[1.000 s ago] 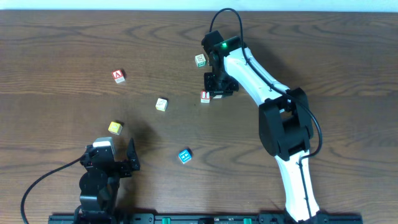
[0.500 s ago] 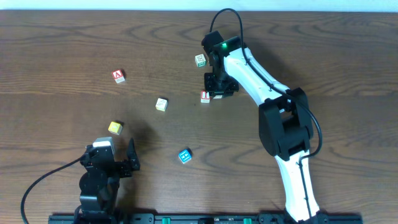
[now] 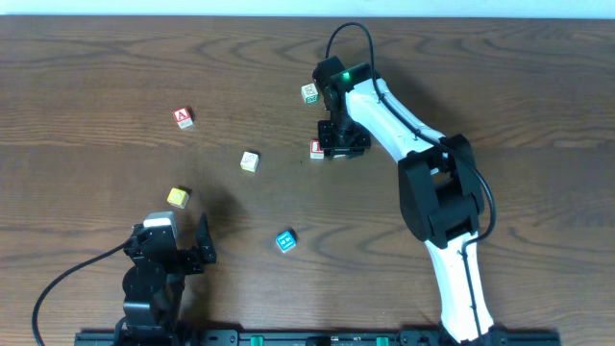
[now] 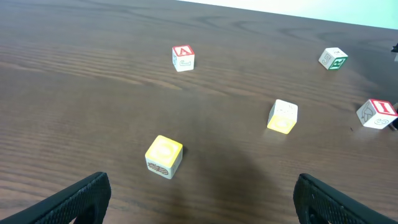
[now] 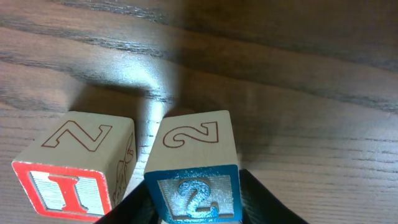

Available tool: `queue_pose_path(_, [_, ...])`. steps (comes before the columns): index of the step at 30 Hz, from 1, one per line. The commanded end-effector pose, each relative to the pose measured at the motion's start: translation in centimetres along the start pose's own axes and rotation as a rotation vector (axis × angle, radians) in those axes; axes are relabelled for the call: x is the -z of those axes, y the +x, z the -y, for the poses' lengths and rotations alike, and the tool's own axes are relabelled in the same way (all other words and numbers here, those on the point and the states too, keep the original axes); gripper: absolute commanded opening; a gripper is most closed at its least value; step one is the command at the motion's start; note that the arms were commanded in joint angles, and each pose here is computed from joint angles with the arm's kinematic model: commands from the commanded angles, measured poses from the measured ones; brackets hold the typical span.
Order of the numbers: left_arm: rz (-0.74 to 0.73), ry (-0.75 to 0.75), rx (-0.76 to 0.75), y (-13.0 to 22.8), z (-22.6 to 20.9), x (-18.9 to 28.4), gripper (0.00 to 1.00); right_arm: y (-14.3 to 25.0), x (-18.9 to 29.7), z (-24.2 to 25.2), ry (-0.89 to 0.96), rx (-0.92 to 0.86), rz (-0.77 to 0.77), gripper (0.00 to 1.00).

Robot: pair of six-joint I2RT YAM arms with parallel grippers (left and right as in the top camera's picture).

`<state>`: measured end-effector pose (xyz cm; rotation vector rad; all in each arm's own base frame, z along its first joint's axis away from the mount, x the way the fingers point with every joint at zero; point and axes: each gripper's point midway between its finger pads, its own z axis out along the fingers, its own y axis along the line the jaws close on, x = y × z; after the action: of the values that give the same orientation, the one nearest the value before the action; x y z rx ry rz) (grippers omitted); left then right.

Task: Spell out Ai2
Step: 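Lower the blue '2' block right of the 'I' block and release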

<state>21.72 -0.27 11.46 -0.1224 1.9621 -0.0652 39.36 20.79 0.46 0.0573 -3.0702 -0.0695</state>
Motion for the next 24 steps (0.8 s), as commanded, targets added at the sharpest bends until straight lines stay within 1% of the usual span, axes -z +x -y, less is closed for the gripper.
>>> queue_pose_path(1, [-0.015, -0.014, -0.007, 0.8, -0.3, -0.3, 0.95, 0.0, -0.3, 0.0, 0.013, -0.007, 0.004, 0.39])
queue_pose_path(2, [-0.015, -0.014, -0.007, 0.8, -0.3, -0.3, 0.95, -0.1, -0.3, -0.1, 0.012, -0.006, 0.006, 0.41])
queue_pose_path(4, [-0.015, -0.014, -0.007, 0.8, -0.3, -0.3, 0.95, -0.3, -0.3, -0.2, 0.007, -0.006, 0.015, 0.44])
queue_pose_path(6, [-0.015, -0.014, -0.007, 0.8, -0.3, -0.3, 0.95, -0.5, -0.3, -0.3, 0.003, -0.005, 0.024, 0.5])
queue_pose_path(9, [-0.015, -0.014, -0.007, 0.8, -0.3, -0.3, 0.96, -0.9, -0.3, -0.4, -0.002, -0.005, 0.038, 0.55])
queue_pose_path(17, [-0.015, -0.014, -0.007, 0.8, -0.3, -0.3, 0.95, -1.6, -0.2, 0.3, -0.009, -0.024, 0.054, 0.56])
queue_pose_path(24, [-0.015, -0.014, -0.007, 0.8, -0.3, -0.3, 0.95, -3.1, 0.1, 1.6, -0.025, -0.061, 0.088, 0.56])
